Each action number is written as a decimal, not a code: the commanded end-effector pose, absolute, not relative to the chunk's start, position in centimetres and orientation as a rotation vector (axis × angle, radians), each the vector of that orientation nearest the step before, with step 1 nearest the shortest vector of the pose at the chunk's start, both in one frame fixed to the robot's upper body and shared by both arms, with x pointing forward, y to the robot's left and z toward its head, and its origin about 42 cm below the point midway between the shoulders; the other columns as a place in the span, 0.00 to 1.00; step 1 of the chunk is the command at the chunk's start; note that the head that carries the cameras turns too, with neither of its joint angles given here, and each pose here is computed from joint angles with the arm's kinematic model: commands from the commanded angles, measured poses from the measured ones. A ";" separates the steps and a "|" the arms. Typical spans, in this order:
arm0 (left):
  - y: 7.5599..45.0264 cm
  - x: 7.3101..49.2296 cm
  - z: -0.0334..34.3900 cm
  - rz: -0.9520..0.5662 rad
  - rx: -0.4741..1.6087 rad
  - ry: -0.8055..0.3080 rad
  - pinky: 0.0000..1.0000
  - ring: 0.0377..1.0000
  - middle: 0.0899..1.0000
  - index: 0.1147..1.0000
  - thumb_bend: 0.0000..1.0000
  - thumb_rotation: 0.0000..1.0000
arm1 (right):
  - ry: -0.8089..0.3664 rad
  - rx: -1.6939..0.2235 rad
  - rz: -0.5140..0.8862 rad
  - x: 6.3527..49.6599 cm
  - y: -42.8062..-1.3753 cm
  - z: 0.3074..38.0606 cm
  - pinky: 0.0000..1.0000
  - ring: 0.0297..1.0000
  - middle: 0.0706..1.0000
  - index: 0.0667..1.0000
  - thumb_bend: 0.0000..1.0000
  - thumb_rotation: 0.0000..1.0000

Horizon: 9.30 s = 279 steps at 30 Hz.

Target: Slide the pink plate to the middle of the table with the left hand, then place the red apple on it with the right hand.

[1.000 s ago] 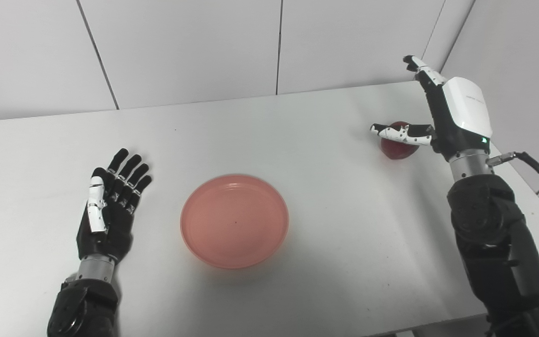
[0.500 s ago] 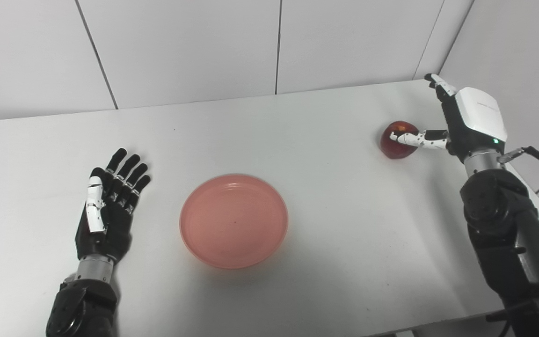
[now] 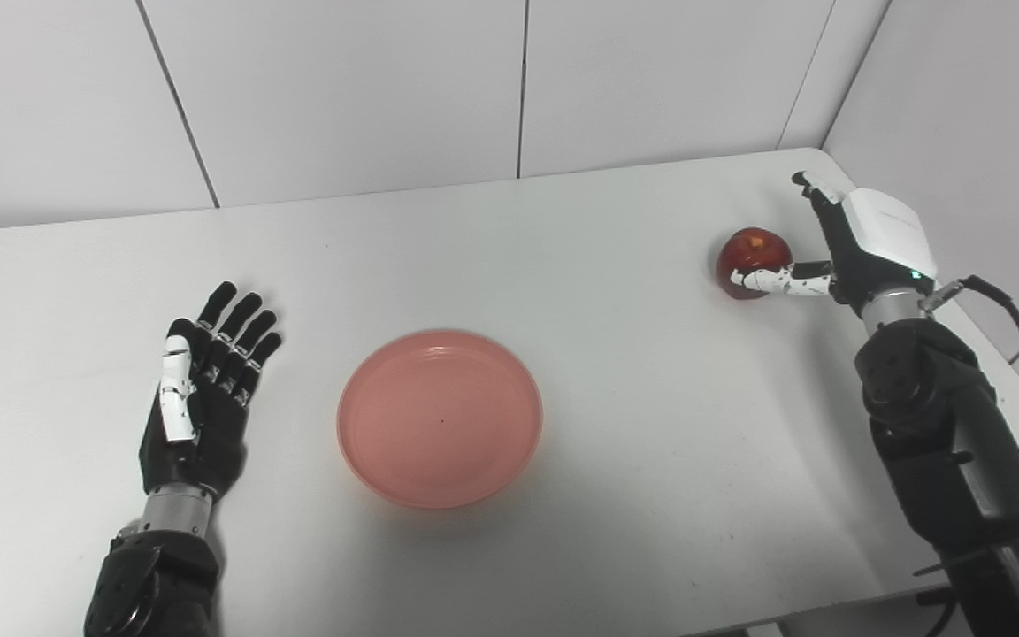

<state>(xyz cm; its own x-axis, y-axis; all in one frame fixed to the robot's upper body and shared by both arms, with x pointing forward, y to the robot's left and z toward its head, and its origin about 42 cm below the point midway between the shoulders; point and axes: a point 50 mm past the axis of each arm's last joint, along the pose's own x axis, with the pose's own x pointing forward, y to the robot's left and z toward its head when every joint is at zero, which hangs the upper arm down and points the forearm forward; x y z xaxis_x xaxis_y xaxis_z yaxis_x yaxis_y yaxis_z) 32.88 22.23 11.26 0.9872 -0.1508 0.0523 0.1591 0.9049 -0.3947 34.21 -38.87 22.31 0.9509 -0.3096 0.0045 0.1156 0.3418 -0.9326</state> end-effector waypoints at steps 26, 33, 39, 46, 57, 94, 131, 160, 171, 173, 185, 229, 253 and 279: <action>22.4 32.2 10.3 -0.163 -0.434 0.012 0.89 0.87 0.86 0.85 0.40 1.00 | 0.163 -1.121 -0.288 37.2 -39.4 22.9 0.75 0.83 0.86 0.86 0.99 0.36; 22.4 32.1 10.3 -0.164 -0.423 0.011 0.90 0.87 0.87 0.85 0.41 1.00 | 0.174 -1.120 -0.285 37.5 -39.8 22.6 0.70 0.80 0.83 0.85 0.97 0.36; 22.4 32.1 10.3 -0.167 -0.429 0.013 0.90 0.87 0.87 0.85 0.40 1.00 | 0.141 -1.077 -0.280 37.7 -39.8 22.5 0.67 0.76 0.79 0.82 0.94 0.34; 22.4 32.1 10.3 -0.167 -0.434 0.013 0.90 0.87 0.87 0.85 0.40 1.00 | 0.107 -1.043 -0.290 38.5 -39.8 22.0 0.65 0.71 0.74 0.75 0.90 0.33; 22.4 32.1 10.4 -0.164 -0.432 0.016 0.89 0.87 0.86 0.85 0.41 1.00 | 0.078 -1.084 -0.298 39.5 -40.1 21.2 0.49 0.55 0.59 0.57 0.74 0.27; 22.3 32.0 10.3 -0.167 -0.418 0.014 0.90 0.87 0.86 0.85 0.41 1.00 | -0.085 -0.919 -0.339 38.4 -38.2 23.3 0.44 0.49 0.50 0.53 0.60 0.08; 20.3 31.8 10.7 -0.133 -0.405 0.004 0.88 0.86 0.85 0.84 0.41 1.00 | -0.379 -0.798 0.111 35.8 -21.1 25.8 0.40 0.45 0.48 0.51 0.61 0.10; 18.9 31.7 11.0 -0.117 -0.388 -0.004 0.86 0.85 0.85 0.83 0.42 1.00 | -0.324 -0.732 0.327 33.9 -13.5 20.3 0.37 0.43 0.47 0.50 0.63 0.10; 18.9 31.8 11.0 -0.108 -0.396 0.004 0.86 0.85 0.84 0.83 0.42 1.00 | -0.265 -0.737 0.387 33.4 -12.1 18.3 0.35 0.42 0.46 0.51 0.64 0.09; 18.9 31.8 11.0 -0.108 -0.398 0.004 0.87 0.86 0.84 0.83 0.42 1.00 | -0.255 -0.737 0.392 33.4 -12.0 18.1 0.35 0.41 0.46 0.51 0.63 0.09; 18.6 31.7 11.3 -0.108 -0.394 0.001 0.86 0.85 0.84 0.83 0.41 1.00 | -0.196 -0.757 0.409 33.5 -11.8 17.0 0.33 0.40 0.46 0.51 0.63 0.13; 19.0 31.7 11.0 -0.106 -0.396 0.004 0.86 0.85 0.84 0.83 0.42 1.00 | -0.210 -0.777 0.415 32.0 -12.9 18.3 0.65 0.71 0.74 0.74 1.00 0.35; 19.0 31.8 11.1 -0.109 -0.390 0.002 0.86 0.85 0.84 0.83 0.41 1.00 | -0.314 -0.583 0.478 30.0 -17.0 22.4 0.86 0.93 0.96 0.98 1.00 0.50; 19.4 31.6 10.9 -0.104 -0.380 0.002 0.88 0.86 0.85 0.84 0.42 1.00 | -0.169 -0.256 0.013 30.8 -23.0 14.2 0.89 0.92 0.95 0.96 0.56 1.00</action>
